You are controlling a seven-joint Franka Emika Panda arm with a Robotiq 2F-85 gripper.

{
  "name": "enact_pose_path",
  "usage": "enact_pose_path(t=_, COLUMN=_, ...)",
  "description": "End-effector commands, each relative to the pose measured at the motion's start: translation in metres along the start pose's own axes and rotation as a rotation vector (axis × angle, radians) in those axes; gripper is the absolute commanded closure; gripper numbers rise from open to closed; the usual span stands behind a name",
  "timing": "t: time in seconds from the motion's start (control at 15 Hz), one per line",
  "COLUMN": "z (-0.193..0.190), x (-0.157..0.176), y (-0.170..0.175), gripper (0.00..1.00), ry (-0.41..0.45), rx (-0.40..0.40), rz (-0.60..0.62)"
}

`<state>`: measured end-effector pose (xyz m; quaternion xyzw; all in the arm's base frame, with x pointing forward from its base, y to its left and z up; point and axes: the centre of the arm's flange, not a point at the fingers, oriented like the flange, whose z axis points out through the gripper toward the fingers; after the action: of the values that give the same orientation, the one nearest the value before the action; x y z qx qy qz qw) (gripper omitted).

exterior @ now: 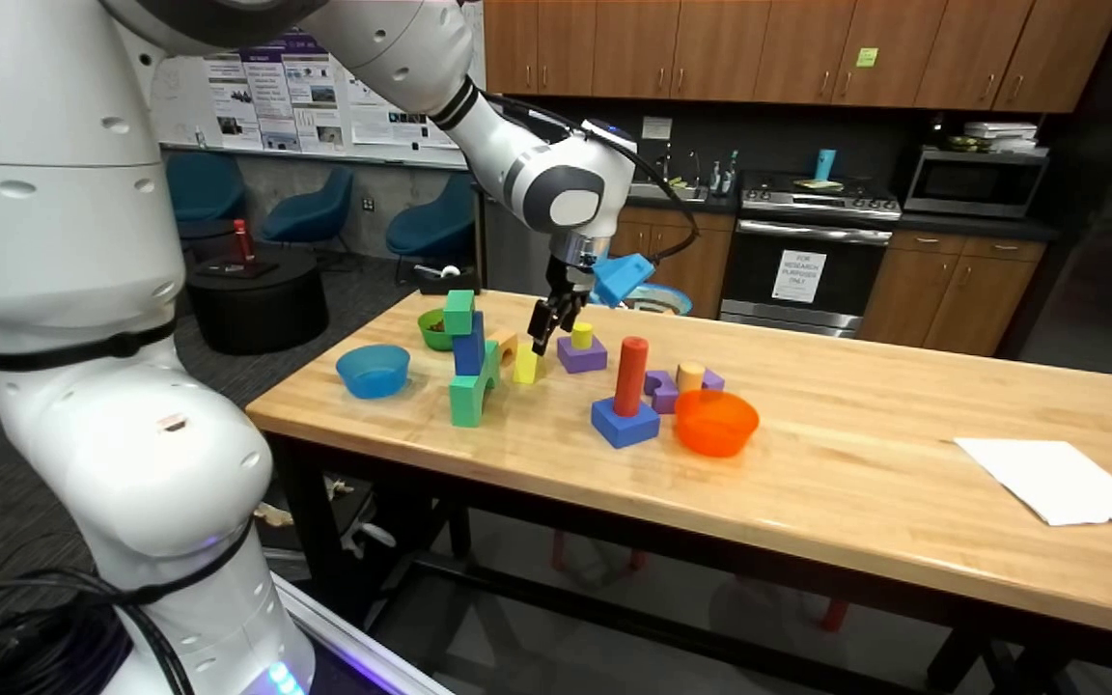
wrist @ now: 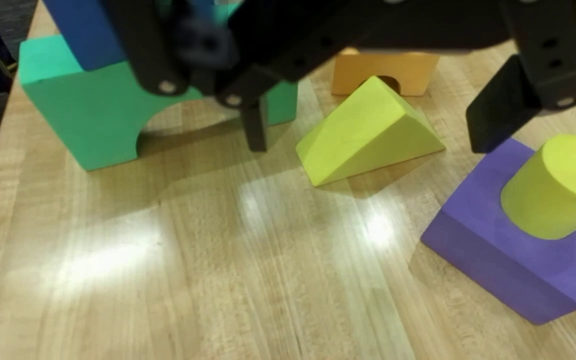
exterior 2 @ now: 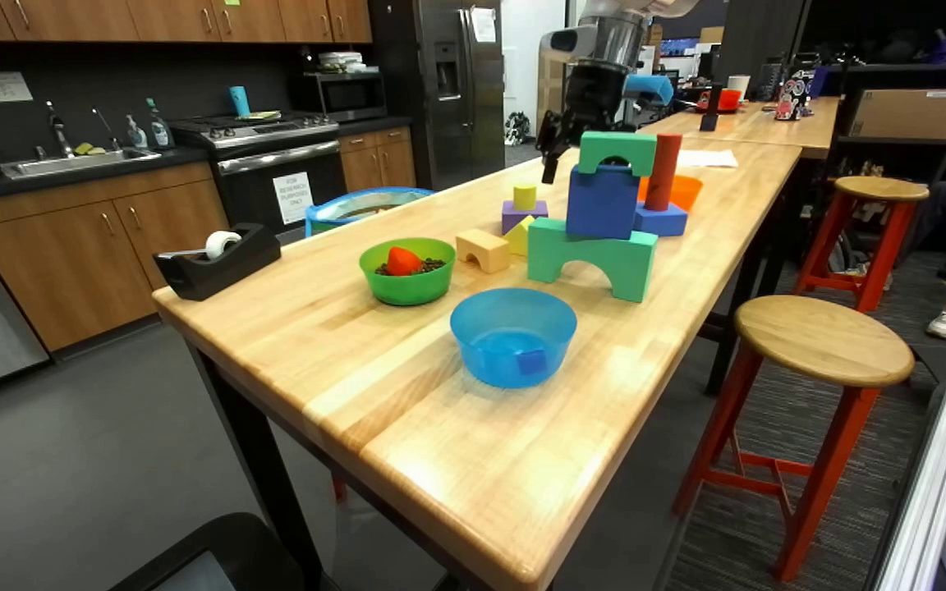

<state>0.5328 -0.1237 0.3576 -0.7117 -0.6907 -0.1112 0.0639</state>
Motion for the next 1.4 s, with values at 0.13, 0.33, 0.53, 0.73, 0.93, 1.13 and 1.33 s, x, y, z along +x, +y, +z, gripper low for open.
enact_pose_path(t=0.13, z=0.003, x=0.032, y=0.007, gripper=0.00, ry=-0.015, rx=0.006, rz=-0.114)
enact_pose_path(t=0.33, z=0.008, x=0.047, y=0.010, gripper=0.00, ry=-0.024, rx=0.010, rz=-0.149)
enact_pose_path(t=0.53, z=0.013, x=0.052, y=0.013, gripper=0.00, ry=-0.017, rx=0.015, rz=-0.168)
enact_pose_path(t=0.73, z=0.015, x=0.053, y=0.015, gripper=0.00, ry=-0.013, rx=0.019, rz=-0.178)
enact_pose_path(t=0.93, z=0.019, x=0.056, y=0.022, gripper=0.00, ry=-0.013, rx=0.032, rz=-0.192)
enact_pose_path(t=1.13, z=0.022, x=0.062, y=0.028, gripper=0.00, ry=-0.019, rx=0.044, rz=-0.209)
enact_pose_path(t=1.33, z=0.025, x=0.065, y=0.033, gripper=0.00, ry=-0.027, rx=0.052, rz=-0.225)
